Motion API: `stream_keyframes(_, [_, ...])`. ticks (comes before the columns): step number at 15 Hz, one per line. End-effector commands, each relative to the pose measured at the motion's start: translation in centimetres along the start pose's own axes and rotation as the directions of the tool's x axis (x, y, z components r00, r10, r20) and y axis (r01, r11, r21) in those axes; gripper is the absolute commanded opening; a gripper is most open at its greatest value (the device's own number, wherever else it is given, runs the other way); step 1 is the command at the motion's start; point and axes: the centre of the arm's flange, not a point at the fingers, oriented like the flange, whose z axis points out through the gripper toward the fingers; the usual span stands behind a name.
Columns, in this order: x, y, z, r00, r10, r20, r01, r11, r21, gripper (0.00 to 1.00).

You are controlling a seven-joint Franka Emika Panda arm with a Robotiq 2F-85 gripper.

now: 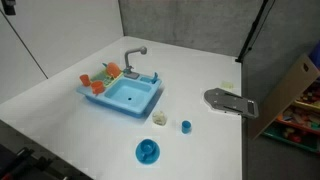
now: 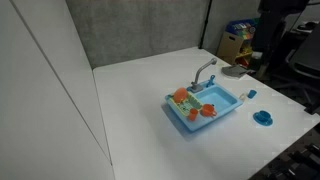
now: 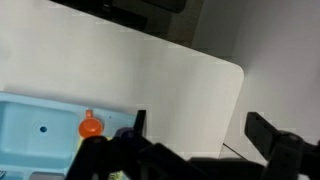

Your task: Put the orange mug in the blue mug

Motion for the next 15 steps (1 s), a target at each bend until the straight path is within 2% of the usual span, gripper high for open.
stream_keyframes(1, [0.0,0.0,0.0,1.0,0.0,-0.001,0.0,1.0,0.0,1.0])
stream_keyframes(4, [0.0,0.0,-0.1,1.0,-0.001,-0.002,0.001,1.0,0.0,1.0])
stream_keyframes(9, [1.2,0.3,-0.3,0.997,0.064,-0.035,-0.067,0.993,-0.101,1.0])
stream_keyframes(15, [2.1,2.9,0.0,0.98,0.164,-0.112,-0.18,0.971,-0.156,1.0])
